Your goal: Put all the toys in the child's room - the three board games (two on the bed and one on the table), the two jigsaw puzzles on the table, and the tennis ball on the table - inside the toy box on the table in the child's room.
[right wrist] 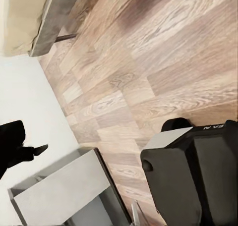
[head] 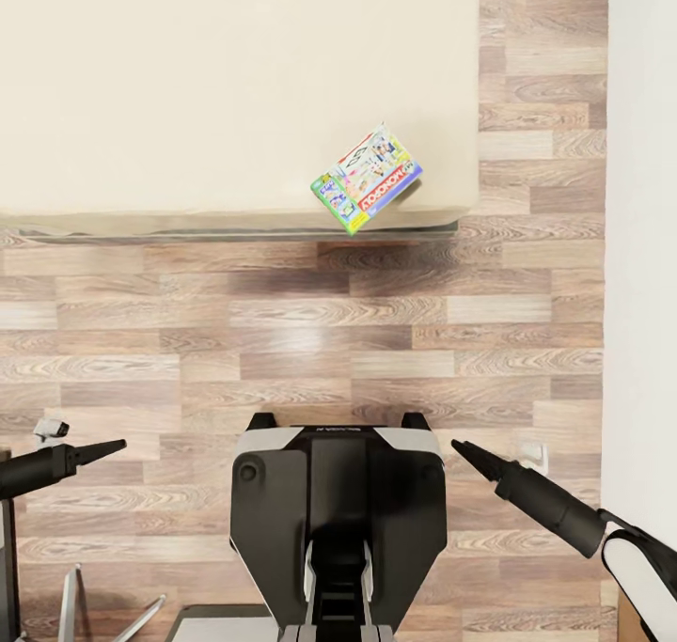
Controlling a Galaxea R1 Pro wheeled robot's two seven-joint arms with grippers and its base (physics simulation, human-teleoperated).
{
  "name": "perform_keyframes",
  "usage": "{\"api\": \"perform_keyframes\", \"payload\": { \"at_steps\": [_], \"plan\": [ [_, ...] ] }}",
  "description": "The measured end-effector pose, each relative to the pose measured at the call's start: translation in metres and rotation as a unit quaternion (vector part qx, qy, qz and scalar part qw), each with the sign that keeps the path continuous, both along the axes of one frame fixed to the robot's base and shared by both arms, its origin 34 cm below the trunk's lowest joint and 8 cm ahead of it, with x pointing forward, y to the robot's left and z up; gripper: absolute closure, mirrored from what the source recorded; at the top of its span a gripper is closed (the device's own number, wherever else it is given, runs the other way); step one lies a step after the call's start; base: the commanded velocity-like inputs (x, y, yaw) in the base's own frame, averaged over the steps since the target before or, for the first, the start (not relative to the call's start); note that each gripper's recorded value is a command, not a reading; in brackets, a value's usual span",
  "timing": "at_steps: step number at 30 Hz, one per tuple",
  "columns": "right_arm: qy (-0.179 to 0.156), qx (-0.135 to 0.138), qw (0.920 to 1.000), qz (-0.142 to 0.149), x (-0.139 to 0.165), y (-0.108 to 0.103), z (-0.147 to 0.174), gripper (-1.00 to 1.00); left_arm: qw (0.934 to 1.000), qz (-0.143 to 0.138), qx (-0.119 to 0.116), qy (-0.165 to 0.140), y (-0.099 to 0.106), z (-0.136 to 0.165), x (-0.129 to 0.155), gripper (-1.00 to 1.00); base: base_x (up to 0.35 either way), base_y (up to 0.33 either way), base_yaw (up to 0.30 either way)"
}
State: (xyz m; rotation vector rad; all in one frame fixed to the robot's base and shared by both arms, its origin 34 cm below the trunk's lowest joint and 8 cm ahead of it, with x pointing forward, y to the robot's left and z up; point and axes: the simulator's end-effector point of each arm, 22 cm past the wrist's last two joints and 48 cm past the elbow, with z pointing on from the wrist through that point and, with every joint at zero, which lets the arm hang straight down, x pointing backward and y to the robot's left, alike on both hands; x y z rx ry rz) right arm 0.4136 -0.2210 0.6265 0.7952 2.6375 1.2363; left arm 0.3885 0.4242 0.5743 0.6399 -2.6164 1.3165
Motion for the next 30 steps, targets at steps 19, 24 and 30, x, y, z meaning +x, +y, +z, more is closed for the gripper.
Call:
{"api": "perform_keyframes", "payload": {
  "at_steps": [19, 24, 30],
  "plan": [
    [-0.04, 0.021, 0.9989, -0.014, 0.019, -0.001, 0.019, -1.0, 0.9996, 0.013, -0.017, -0.016, -0.022, 0.003, 0.011, -1.0, 0.0, 0.0, 0.0],
    [-0.062, 0.008, 0.9979, -0.017, 0.028, -0.006, 0.02, -1.0, 0.9995, 0.013, -0.017, -0.022, -0.022, 0.005, 0.015, -1.0, 0.0, 0.0, 0.0],
    [-0.074, 0.0, 0.9971, -0.019, 0.032, -0.009, 0.022, -1.0, 0.9994, 0.013, -0.018, -0.028, -0.022, 0.008, 0.019, -1.0, 0.0, 0.0, 0.0]
  ]
}}
